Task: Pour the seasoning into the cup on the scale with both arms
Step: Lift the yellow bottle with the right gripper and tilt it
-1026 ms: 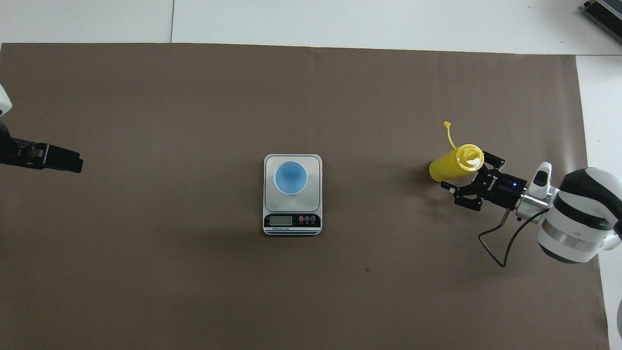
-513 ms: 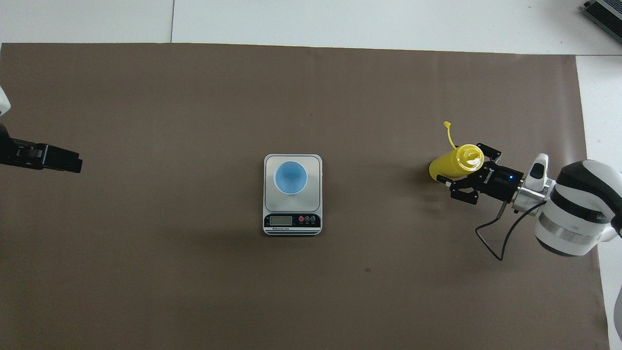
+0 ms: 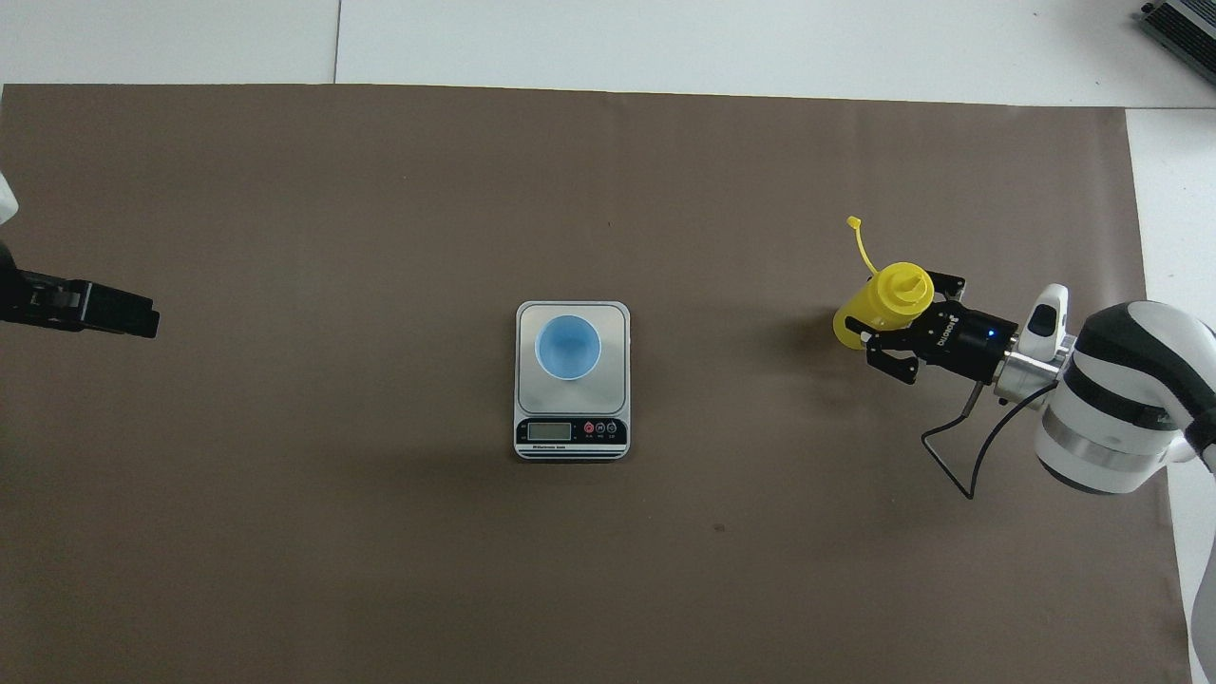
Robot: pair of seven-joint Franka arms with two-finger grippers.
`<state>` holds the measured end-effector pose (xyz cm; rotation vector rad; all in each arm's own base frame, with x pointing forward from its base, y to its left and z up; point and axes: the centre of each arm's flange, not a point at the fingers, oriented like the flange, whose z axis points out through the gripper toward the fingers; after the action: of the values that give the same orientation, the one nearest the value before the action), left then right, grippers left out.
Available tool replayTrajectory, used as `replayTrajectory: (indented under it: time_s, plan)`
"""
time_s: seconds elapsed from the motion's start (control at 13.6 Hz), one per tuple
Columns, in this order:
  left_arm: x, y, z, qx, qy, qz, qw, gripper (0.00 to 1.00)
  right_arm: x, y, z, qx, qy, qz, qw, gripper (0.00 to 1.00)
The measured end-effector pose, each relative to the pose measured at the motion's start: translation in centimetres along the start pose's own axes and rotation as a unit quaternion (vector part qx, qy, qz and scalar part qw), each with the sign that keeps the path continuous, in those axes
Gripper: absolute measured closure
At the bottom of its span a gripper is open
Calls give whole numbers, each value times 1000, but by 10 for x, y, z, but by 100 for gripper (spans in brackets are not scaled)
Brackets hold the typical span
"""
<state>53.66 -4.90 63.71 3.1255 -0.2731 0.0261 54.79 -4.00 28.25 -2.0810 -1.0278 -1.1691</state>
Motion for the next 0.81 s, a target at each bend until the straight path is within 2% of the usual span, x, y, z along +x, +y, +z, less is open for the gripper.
replayTrajectory:
  time_s: [0.29,0.51,0.81]
  plan:
    - [0,0,0,0,0,0,1000,0,41,-12,6,-27,-26,-33,999,37]
    - [0,-1,0,0,0,-1,1000,0,77,-32,33,-58,-61,-79,993,45]
    - [0,-2,0,0,0,-1,1000,0,128,-75,77,-106,-100,-131,981,45]
